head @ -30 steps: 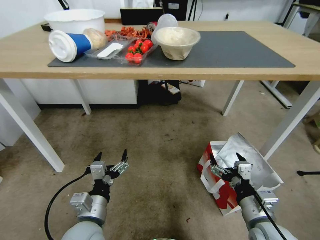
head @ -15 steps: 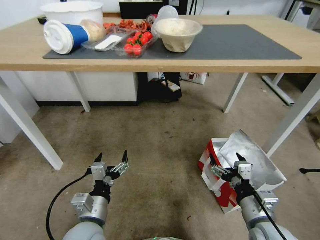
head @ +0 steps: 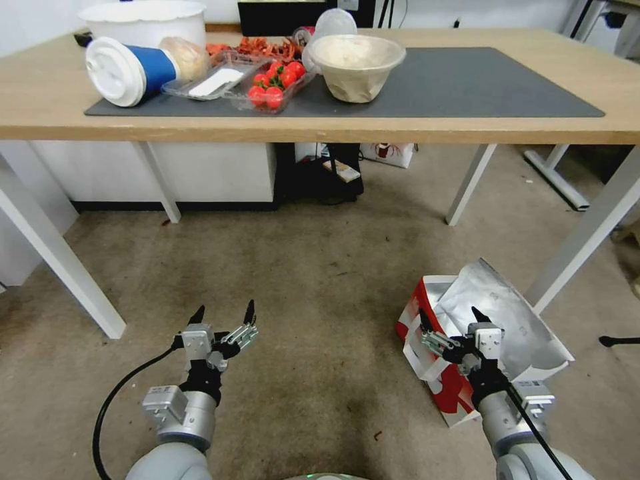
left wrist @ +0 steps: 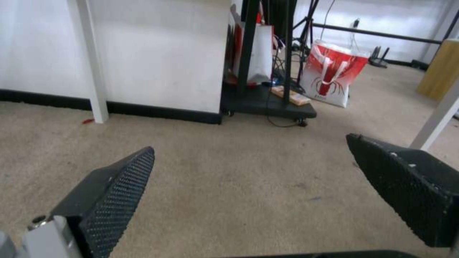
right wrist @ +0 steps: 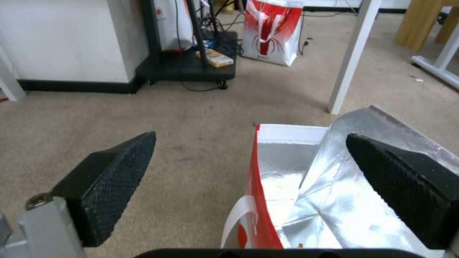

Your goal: Pick up the food delivery bag from the floor and place it on the table.

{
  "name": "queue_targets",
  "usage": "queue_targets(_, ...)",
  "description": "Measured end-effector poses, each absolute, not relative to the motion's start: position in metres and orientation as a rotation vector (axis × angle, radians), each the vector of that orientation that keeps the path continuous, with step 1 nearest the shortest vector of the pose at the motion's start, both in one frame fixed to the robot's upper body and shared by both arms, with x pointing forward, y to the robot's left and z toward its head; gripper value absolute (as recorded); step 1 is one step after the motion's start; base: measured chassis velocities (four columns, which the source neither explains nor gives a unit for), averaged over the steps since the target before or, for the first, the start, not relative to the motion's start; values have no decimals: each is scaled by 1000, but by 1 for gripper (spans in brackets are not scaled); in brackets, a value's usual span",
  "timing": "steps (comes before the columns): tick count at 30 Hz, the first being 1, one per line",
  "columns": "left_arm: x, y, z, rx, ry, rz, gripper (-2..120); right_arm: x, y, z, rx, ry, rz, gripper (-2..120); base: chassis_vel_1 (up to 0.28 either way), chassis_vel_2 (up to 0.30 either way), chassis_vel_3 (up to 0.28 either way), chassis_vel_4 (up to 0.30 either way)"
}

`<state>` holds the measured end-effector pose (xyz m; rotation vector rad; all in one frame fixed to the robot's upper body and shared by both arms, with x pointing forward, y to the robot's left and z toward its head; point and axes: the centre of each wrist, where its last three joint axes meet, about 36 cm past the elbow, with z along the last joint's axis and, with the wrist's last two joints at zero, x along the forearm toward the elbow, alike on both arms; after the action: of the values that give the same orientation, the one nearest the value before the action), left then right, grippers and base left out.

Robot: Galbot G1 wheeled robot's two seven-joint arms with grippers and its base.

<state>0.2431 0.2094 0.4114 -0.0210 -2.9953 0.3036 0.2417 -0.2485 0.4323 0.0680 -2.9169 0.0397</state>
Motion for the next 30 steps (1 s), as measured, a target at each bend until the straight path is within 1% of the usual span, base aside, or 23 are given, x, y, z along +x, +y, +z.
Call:
queue_targets(10, 246, 213, 405, -14, -3019, 304, 100, 242, -246, 433, 81, -2918, 54, 100, 0, 0, 0, 0)
queue_targets(21, 245, 213, 411, -24, -3014, 268, 100, 242, -249, 440, 95, -2943, 27, 100, 0, 0, 0, 0)
queue_targets(27, 244, 213, 412, -39, -3020, 273, 100, 240, -260, 449, 116, -2967, 36, 100, 0, 0, 0, 0)
queue_targets(30, 243, 212, 413, -40, -3024, 275, 100, 241, -270, 453, 147, -2984, 91, 100, 0, 0, 0, 0)
